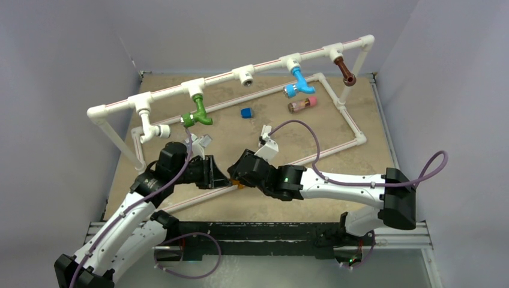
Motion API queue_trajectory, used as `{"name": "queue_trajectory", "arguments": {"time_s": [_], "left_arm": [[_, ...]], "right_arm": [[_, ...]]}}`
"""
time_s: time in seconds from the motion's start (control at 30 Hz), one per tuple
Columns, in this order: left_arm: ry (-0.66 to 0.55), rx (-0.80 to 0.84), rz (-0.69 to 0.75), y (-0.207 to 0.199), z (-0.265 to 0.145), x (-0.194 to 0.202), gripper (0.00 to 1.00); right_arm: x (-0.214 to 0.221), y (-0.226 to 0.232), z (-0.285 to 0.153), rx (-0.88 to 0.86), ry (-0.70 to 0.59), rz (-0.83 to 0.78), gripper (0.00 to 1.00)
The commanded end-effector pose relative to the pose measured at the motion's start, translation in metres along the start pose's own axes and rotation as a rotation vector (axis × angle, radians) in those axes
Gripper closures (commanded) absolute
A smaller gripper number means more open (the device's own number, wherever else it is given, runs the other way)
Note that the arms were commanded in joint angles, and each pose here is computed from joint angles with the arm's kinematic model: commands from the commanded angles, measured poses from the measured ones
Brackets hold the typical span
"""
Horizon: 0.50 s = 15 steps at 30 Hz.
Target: Install the water faucets
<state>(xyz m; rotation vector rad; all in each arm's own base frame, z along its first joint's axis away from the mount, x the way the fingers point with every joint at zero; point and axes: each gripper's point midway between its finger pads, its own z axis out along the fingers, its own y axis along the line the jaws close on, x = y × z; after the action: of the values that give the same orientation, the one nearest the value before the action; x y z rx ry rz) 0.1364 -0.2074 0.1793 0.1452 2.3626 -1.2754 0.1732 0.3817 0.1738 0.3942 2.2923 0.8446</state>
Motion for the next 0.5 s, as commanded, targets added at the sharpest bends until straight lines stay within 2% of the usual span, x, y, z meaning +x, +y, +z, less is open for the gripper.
{"name": "queue_trajectory", "arguments": {"time_s": [0.0, 0.1, 0.23, 0.37, 0.47], "left_arm": [[-0.033, 0.042, 0.018, -0.012, -0.004, -0.008, 1.00], [-0.035, 0.055, 0.015, -0.015, -0.004, -0.008, 1.00], [-0.039, 0.082, 0.002, -0.020, -0.004, -0.009, 1.00], [-0.046, 0.119, -0.012, -0.026, -0.004, -0.010, 1.00], [-0.050, 0.149, -0.026, -0.031, -0.003, -0.010, 1.00]], "right_arm": [[-0.012, 0.011, -0.010, -0.044, -0.029, 0.039, 0.81], [-0.016, 0.010, -0.017, -0.071, -0.036, 0.041, 0.55], [-0.025, 0.002, -0.028, -0.078, -0.053, 0.035, 0.33], [-0.037, -0.014, -0.041, -0.090, -0.076, 0.016, 0.22], [-0.047, -0.011, -0.061, -0.186, -0.087, -0.010, 0.19]]}}
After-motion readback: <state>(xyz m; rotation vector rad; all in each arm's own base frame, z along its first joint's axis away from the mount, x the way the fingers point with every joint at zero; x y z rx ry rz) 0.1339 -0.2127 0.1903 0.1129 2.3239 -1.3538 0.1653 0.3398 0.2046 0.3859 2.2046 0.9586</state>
